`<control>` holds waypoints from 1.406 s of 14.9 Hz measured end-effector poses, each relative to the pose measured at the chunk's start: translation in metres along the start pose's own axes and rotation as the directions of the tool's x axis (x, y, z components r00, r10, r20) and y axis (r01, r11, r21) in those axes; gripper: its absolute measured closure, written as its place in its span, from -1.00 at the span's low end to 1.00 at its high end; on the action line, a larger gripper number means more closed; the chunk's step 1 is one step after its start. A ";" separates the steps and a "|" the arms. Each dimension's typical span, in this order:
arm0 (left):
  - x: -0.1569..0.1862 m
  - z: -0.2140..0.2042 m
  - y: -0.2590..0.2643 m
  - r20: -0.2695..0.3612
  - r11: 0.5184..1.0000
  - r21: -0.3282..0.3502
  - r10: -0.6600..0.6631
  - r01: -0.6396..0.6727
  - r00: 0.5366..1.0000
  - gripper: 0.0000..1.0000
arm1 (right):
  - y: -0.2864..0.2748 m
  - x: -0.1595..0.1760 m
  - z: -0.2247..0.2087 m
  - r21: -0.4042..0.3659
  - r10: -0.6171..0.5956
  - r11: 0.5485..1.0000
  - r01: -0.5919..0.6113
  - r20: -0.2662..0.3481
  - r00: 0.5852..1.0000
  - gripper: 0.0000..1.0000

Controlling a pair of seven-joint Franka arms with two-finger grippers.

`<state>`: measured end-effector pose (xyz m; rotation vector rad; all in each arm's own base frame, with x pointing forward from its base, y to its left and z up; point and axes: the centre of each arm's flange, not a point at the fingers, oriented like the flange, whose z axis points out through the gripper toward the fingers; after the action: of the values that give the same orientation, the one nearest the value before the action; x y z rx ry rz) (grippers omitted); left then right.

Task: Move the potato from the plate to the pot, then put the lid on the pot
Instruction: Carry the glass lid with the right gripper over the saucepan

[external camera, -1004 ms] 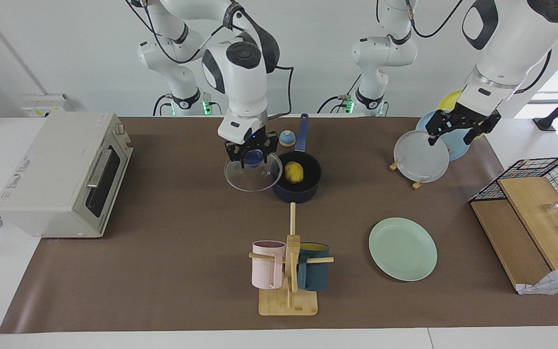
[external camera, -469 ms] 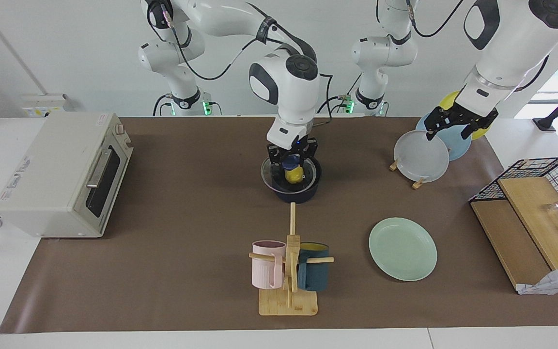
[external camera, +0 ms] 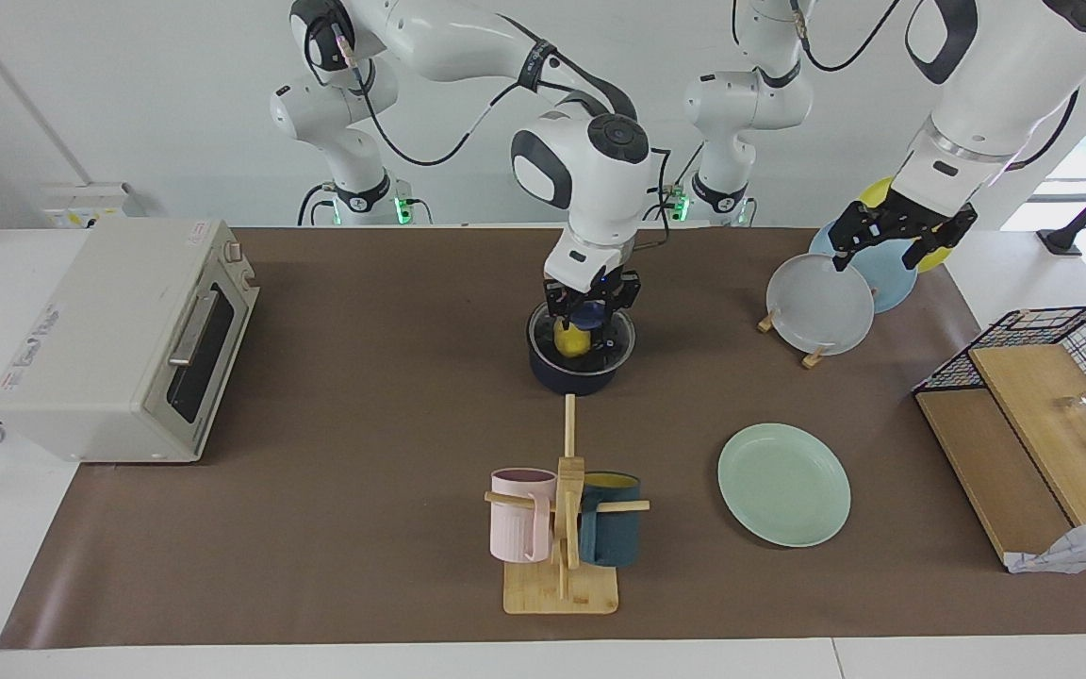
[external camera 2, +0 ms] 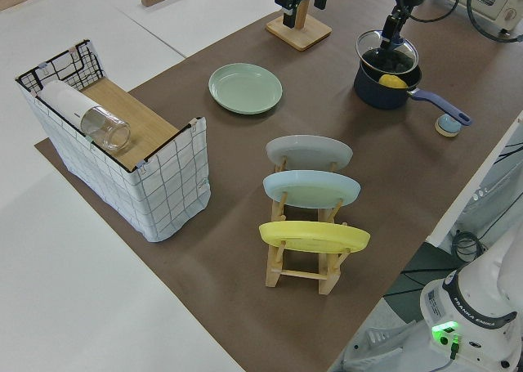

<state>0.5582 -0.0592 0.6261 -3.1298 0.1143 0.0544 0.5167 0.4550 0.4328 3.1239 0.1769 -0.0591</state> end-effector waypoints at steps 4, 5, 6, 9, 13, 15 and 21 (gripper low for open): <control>0.001 -0.001 0.000 -0.006 1.000 -0.007 -0.001 0.001 1.000 -1.00 | 0.003 -0.001 0.010 0.016 0.017 1.000 -0.018 0.038 0.999 -0.32; 0.001 -0.001 0.000 -0.006 1.000 -0.008 -0.001 0.001 1.000 -1.00 | 0.003 -0.001 0.011 0.014 0.017 1.000 -0.017 0.042 0.999 -0.32; 0.001 -0.001 0.000 -0.006 1.000 -0.008 -0.001 0.001 1.000 -1.00 | 0.003 -0.002 0.013 0.012 0.016 1.000 -0.017 0.045 0.999 -0.32; 0.001 -0.001 0.000 -0.007 1.000 -0.008 -0.001 0.001 1.000 -1.00 | 0.003 -0.003 0.016 0.008 0.016 1.000 -0.016 0.051 0.999 -0.32; 0.001 0.000 0.000 -0.005 1.000 -0.008 -0.001 0.001 1.000 -1.00 | 0.004 -0.005 0.024 -0.002 0.016 1.000 -0.016 0.064 0.998 -0.32; 0.001 0.000 0.000 -0.005 1.000 -0.008 -0.002 0.002 1.000 -1.00 | 0.004 -0.006 0.026 -0.005 0.015 1.000 -0.015 0.067 0.998 -0.32; 0.001 0.000 -0.002 -0.004 1.000 -0.008 -0.005 0.005 1.000 -1.00 | 0.003 -0.007 0.031 0.003 0.013 1.000 -0.013 0.056 0.998 -0.32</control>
<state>0.5591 -0.0570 0.6260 -3.1383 0.1062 0.0479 0.5087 0.4507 0.4021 3.1225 0.1558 -0.1462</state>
